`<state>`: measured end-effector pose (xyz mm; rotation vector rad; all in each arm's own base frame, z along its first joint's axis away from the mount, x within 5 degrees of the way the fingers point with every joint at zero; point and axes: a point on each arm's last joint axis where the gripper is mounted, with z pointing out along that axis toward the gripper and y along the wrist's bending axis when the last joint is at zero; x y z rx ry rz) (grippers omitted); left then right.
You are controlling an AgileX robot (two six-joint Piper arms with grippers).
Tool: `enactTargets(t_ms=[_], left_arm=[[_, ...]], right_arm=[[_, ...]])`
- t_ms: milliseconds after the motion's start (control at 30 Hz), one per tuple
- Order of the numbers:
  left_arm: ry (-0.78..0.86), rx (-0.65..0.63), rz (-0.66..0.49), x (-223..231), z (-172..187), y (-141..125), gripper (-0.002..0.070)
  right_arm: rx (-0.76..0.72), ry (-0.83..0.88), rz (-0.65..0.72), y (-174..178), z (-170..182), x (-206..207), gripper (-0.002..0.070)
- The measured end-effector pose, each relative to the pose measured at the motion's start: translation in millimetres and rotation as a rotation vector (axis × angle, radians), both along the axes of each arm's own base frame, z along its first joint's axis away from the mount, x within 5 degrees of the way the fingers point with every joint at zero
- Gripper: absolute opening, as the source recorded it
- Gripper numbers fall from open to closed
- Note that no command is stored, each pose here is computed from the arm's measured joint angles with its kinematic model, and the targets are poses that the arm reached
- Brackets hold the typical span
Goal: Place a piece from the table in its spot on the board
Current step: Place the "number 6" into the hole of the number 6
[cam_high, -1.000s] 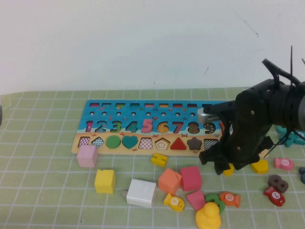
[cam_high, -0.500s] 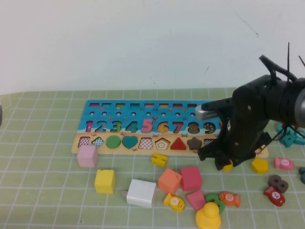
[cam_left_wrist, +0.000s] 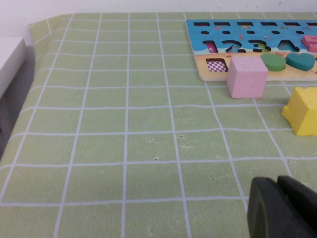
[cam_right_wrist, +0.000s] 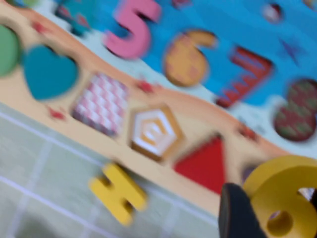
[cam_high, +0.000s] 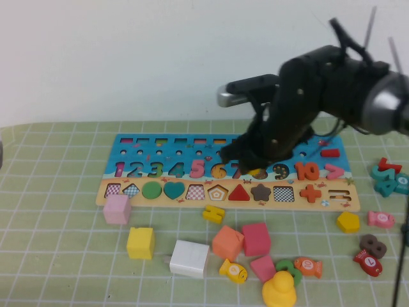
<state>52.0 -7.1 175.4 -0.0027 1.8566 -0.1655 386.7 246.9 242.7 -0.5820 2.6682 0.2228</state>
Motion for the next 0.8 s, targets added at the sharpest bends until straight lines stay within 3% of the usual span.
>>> enactTargets(t_ms=[333,800], left_arm=[[0.0,0.0,0.0,0.0,0.0,0.0,-0.0002],[0.0,0.0,0.0,0.0,0.0,0.0,-0.0002]], right_arm=[[-0.014,0.018,0.026,40.9,-34.9,44.6,0.0283],[0.018,0.025,0.023,51.8,-59.7,56.7,0.0283]])
